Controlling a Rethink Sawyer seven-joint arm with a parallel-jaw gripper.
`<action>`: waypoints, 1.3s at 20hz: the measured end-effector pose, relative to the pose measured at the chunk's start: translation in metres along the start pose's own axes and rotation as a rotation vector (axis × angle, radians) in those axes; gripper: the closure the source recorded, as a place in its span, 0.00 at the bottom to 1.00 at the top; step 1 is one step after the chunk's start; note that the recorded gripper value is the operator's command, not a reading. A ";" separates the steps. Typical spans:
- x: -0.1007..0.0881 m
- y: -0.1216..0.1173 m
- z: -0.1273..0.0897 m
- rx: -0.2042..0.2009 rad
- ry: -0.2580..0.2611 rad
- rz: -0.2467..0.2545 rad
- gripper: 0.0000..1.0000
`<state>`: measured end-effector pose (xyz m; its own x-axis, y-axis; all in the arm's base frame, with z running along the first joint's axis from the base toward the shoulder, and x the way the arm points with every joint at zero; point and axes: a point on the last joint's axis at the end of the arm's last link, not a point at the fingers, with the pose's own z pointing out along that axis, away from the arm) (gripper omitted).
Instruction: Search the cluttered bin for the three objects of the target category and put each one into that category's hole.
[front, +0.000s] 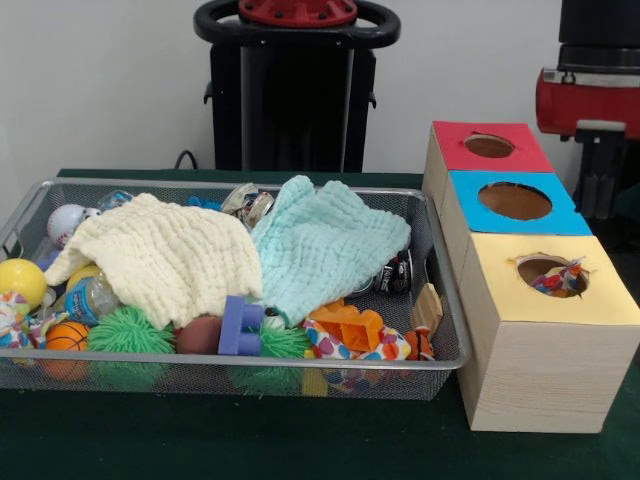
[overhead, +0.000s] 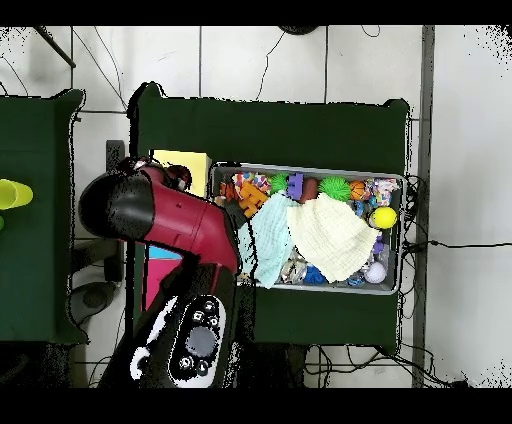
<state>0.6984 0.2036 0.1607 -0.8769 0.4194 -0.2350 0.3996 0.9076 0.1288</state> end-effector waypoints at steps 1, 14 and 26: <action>-0.003 -0.002 -0.002 0.000 -0.004 0.000 1.00; -0.060 -0.070 -0.028 0.034 -0.065 0.039 1.00; -0.067 -0.085 -0.016 0.038 -0.084 0.032 1.00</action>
<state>0.7183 0.0979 0.1806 -0.8390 0.4465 -0.3111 0.4379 0.8933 0.1012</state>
